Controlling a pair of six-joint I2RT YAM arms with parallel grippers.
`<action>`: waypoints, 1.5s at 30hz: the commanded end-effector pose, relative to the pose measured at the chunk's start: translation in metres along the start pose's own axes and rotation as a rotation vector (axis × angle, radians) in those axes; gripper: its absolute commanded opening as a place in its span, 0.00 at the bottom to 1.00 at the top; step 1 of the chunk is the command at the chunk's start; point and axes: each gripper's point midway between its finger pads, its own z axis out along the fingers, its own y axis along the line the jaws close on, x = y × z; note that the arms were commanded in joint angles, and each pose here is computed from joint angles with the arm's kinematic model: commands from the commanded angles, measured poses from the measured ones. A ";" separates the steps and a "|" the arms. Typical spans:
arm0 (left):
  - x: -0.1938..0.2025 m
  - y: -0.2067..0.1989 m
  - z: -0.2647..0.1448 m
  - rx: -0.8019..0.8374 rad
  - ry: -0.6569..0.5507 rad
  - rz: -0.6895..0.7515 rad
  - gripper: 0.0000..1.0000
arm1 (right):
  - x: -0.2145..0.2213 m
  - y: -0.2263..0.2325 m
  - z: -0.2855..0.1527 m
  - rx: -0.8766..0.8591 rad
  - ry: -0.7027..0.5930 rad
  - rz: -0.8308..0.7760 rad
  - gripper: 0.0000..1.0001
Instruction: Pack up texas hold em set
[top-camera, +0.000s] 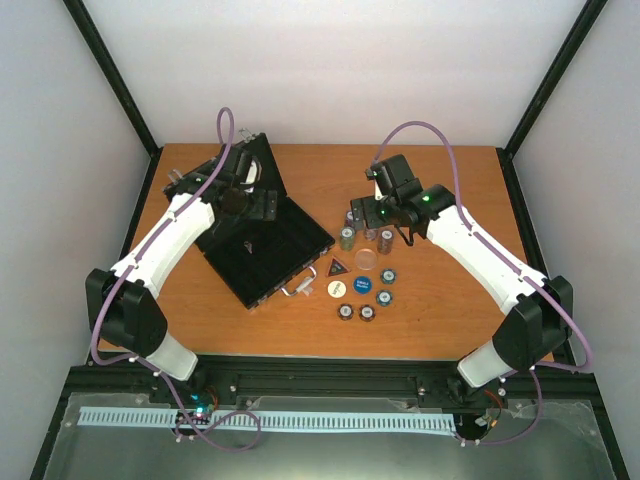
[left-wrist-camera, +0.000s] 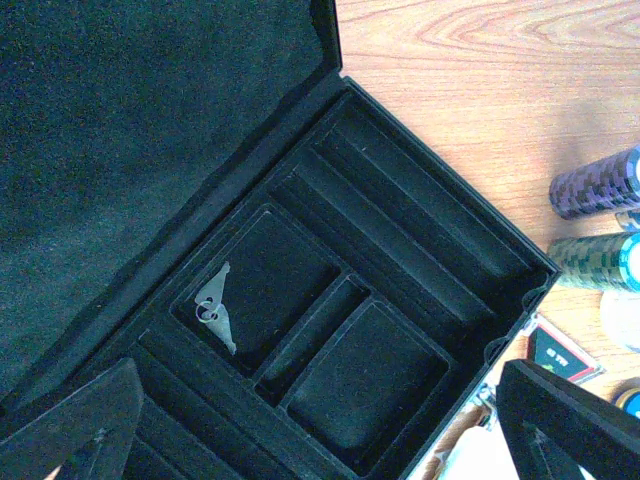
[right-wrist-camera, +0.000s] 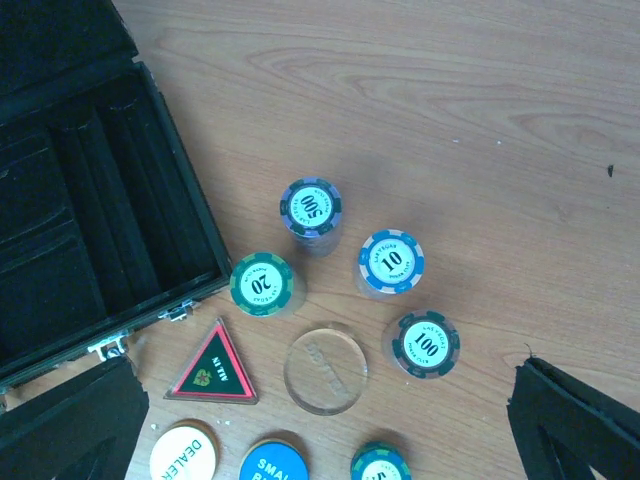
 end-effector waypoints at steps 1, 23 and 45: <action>-0.012 -0.005 -0.008 0.015 -0.031 -0.004 1.00 | -0.004 0.000 -0.009 0.010 -0.016 -0.043 1.00; 0.013 0.002 -0.002 0.000 0.020 -0.026 1.00 | 0.063 0.022 0.001 -0.109 0.187 -0.152 0.98; 0.042 0.003 -0.002 0.031 0.055 -0.047 1.00 | 0.115 0.035 0.057 -0.068 0.321 -0.012 0.86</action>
